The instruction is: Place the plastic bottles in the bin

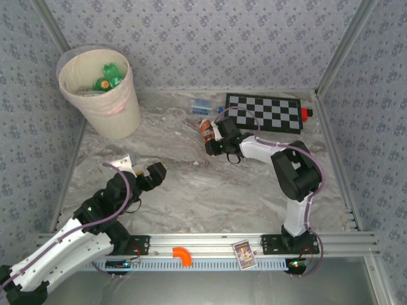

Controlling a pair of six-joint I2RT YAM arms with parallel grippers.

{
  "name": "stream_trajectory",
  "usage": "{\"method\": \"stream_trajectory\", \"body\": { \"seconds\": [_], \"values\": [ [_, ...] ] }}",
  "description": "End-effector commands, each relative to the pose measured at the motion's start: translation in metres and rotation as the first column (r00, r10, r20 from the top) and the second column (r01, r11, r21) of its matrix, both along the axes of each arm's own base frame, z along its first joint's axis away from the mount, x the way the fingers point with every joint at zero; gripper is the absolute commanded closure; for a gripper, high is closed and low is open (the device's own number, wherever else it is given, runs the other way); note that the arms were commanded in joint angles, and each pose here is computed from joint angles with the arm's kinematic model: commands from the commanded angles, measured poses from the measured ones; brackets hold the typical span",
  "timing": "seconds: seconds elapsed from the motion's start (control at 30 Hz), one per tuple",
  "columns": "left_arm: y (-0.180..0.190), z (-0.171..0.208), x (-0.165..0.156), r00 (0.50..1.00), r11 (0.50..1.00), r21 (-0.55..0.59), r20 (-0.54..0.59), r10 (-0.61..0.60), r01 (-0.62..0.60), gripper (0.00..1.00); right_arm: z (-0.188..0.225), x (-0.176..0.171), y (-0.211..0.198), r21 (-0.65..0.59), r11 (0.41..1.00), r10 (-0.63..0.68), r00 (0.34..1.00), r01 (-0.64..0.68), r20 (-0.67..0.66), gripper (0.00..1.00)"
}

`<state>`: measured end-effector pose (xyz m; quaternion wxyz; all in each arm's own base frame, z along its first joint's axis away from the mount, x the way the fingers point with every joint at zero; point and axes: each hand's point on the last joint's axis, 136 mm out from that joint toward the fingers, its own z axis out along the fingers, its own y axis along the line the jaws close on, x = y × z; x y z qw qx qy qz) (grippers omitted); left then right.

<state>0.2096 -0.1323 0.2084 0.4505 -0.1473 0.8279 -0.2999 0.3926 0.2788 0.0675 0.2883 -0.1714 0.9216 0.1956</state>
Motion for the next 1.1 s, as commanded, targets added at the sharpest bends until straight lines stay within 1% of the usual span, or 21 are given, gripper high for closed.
{"method": "stream_trajectory", "body": {
  "seconds": [0.0, 0.2, 0.33, 0.43, 0.57, 0.7, 0.87, 1.07],
  "values": [
    [-0.015, 0.013, 0.002, 0.998, 0.997, -0.066, 0.04, -0.046, 0.049, 0.0, 0.021, -0.011, 0.003, 0.04, 0.999, 0.004, 0.999, -0.006, 0.034, 0.65],
    [-0.033, 0.024, 0.007, 0.993, 0.989, -0.107, 0.064, -0.097, 0.104, 0.0, 0.05, -0.034, 0.012, 0.036, 0.998, 0.047, 0.993, -0.051, 0.112, 0.65],
    [-0.047, 0.031, 0.015, 0.989, 0.981, -0.136, 0.07, -0.128, 0.137, 0.0, 0.073, -0.055, 0.019, 0.056, 0.994, 0.081, 0.981, -0.092, 0.175, 0.65],
    [-0.057, 0.038, 0.026, 0.984, 0.966, -0.192, 0.076, -0.162, 0.174, 0.01, 0.091, -0.071, 0.026, 0.072, 0.988, 0.115, 0.97, -0.133, 0.215, 0.65],
    [-0.072, 0.047, 0.041, 0.97, 0.937, -0.255, 0.105, -0.218, 0.238, 0.02, 0.113, -0.094, 0.037, 0.054, 0.978, 0.177, 0.945, -0.199, 0.274, 0.64],
    [-0.087, 0.059, 0.05, 0.951, 0.909, -0.284, 0.139, -0.277, 0.306, 0.03, 0.125, -0.114, 0.044, 0.037, 0.969, 0.22, 0.926, -0.242, 0.306, 0.64],
    [-0.1, 0.066, 0.061, 0.942, 0.891, -0.306, 0.141, -0.305, 0.334, 0.05, 0.129, -0.132, 0.051, -0.006, 0.963, 0.257, 0.907, -0.271, 0.335, 0.64],
    [-0.109, 0.065, 0.069, 0.937, 0.883, -0.312, 0.123, -0.327, 0.349, 0.07, 0.134, -0.144, 0.059, -0.019, 0.954, 0.287, 0.888, -0.3, 0.359, 0.64]
  ]
}}
